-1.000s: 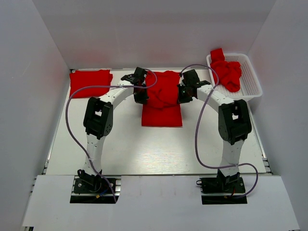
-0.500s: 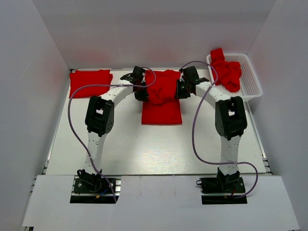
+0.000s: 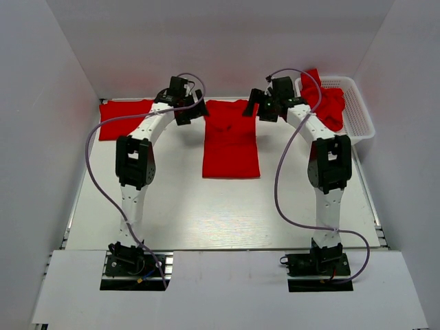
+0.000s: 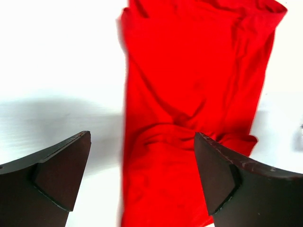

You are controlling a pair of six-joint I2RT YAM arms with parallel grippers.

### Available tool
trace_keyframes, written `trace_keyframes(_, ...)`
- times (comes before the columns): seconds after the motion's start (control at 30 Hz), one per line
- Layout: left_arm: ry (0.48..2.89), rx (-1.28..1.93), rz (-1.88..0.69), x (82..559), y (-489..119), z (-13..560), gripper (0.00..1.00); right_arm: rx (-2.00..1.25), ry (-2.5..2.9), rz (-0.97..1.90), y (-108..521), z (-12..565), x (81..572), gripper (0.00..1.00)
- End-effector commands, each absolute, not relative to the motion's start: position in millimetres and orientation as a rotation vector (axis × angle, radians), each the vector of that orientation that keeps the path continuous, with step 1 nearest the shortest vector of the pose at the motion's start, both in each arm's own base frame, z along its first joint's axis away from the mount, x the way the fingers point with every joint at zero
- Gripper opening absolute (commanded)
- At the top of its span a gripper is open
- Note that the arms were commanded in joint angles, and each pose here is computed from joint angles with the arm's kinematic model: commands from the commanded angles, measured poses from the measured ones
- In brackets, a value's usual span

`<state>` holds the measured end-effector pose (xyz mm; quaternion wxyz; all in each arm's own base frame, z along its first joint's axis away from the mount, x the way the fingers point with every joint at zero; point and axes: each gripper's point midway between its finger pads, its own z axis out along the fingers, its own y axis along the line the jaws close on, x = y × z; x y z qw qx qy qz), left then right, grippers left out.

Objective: Fold and stack the t-shirts
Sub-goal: Fold the folded rectangular tshirt in 1/3 of the way, then grab one side of the 2/3 rectangular tshirt with both arms

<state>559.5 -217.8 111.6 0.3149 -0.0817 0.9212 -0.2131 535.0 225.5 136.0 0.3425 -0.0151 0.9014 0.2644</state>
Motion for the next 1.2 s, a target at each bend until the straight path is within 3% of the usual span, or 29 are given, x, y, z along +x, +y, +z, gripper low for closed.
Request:
trace_keyframes(0.0,2.318,-0.131,-0.561,548.7,-208.4,176.9,1.00,-0.110,2.272,0.684,219.4,176.7,520.0,0.90)
trace_keyframes(0.17,2.385,-0.056,-0.478,507.9,-200.9,178.5,1.00,-0.176,2.310,0.645,206.5,169.0,474.9,0.90)
trace_keyframes(0.2,2.440,-0.035,-0.460,491.5,-200.2,161.7,1.00,-0.168,2.387,0.629,200.2,139.8,454.8,0.90)
trace_keyframes(0.27,2.422,0.006,-0.518,475.1,-203.2,169.3,1.00,-0.177,2.361,0.632,197.3,151.4,440.1,0.90)
trace_keyframes(0.3,2.481,0.004,-0.514,458.1,-199.2,146.3,1.00,-0.167,2.437,0.626,192.2,123.5,419.2,0.90)
trace_keyframes(0.47,2.597,0.031,-0.513,402.0,-200.2,103.0,1.00,-0.180,2.501,0.667,188.2,98.5,373.8,0.90)
trace_keyframes(0.93,2.684,0.171,-0.485,355.3,-222.0,47.1,1.00,-0.198,2.607,0.722,195.3,46.1,351.5,0.90)
trace_keyframes(1.07,2.715,0.200,-0.487,345.4,-223.7,29.5,0.91,-0.187,2.637,0.753,199.2,33.9,345.1,0.90)
trace_keyframes(1.17,2.730,0.212,-0.484,339.0,-224.7,19.9,0.78,-0.179,2.665,0.765,198.6,23.4,337.2,0.90)
